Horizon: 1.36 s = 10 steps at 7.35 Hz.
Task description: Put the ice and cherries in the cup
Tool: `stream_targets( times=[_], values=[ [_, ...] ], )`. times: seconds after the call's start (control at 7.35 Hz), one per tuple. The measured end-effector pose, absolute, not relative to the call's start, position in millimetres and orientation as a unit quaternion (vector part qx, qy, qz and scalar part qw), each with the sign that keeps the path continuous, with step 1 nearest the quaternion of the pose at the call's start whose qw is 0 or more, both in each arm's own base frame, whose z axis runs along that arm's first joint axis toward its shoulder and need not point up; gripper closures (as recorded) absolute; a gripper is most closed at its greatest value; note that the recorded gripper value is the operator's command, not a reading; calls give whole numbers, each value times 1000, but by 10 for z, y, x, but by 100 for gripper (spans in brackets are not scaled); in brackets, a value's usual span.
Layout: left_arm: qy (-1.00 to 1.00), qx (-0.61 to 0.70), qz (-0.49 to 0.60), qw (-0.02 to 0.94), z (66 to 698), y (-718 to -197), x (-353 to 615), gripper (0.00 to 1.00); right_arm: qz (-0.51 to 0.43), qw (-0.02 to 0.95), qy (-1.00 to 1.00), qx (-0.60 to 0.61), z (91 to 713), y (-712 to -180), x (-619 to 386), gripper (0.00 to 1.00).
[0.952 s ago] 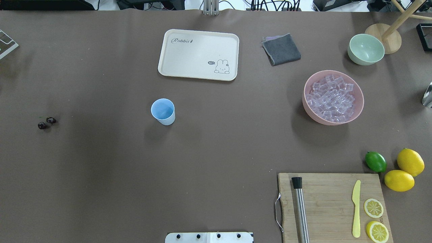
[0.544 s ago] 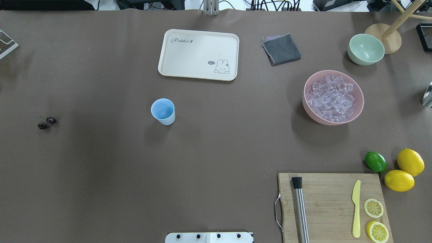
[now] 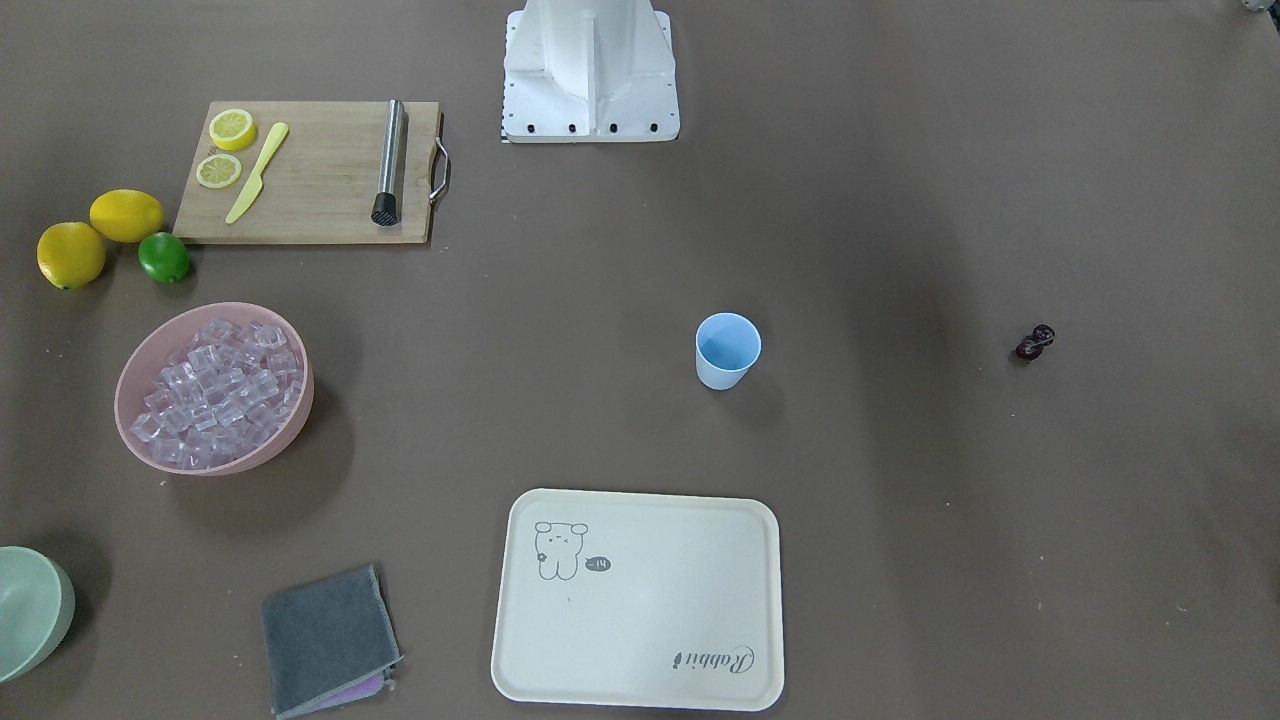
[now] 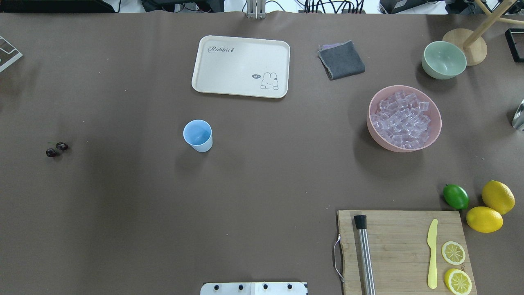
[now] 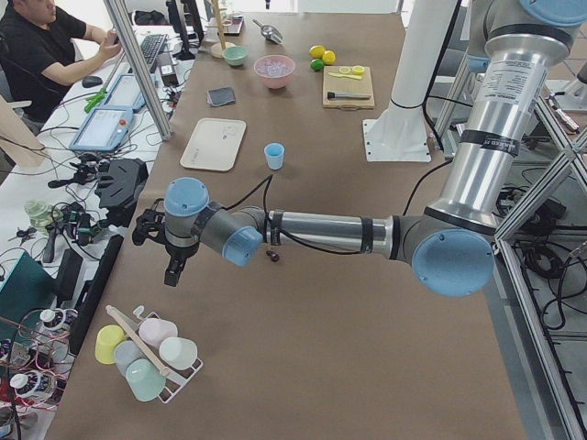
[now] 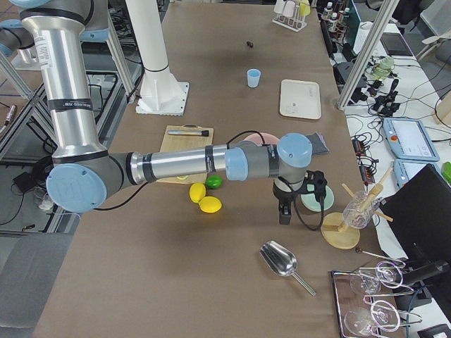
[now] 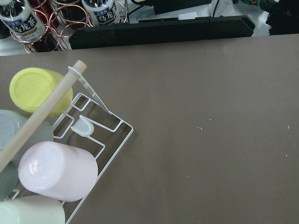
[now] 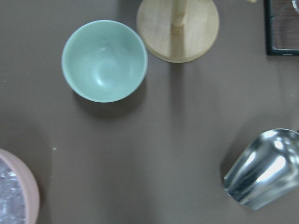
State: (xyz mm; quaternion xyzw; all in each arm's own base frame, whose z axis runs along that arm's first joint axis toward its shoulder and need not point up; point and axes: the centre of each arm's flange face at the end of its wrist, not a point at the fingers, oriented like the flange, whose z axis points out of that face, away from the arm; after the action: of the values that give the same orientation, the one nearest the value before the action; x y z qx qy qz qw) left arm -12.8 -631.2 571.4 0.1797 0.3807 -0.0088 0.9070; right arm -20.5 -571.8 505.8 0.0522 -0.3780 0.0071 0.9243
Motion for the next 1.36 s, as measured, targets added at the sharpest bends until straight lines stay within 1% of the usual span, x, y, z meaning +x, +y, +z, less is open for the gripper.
stream_targets(
  times=[0.27, 0.54, 0.68, 0.82, 1.36],
  values=[
    [382, 182, -7, 906, 5711, -6274, -117, 2, -51, 934, -347, 70, 4485, -5779, -1363, 1],
    [382, 182, -7, 906, 5716, -6254, -115, 2, -97, 936, -330, 76, 4246, -5707, -2174, 2],
    [382, 181, -7, 906, 5725, -6247, -116, 2, -91, 936, -333, 67, 4142, -5655, -2481, 6],
    [382, 181, -7, 906, 5724, -6244, -116, 2, -72, 938, -335, 54, 4065, -5588, -2740, 6],
    [382, 180, -8, 906, 5744, -6229, -117, 2, -58, 952, -295, 51, 4187, -5407, -3215, 10]
  ],
)
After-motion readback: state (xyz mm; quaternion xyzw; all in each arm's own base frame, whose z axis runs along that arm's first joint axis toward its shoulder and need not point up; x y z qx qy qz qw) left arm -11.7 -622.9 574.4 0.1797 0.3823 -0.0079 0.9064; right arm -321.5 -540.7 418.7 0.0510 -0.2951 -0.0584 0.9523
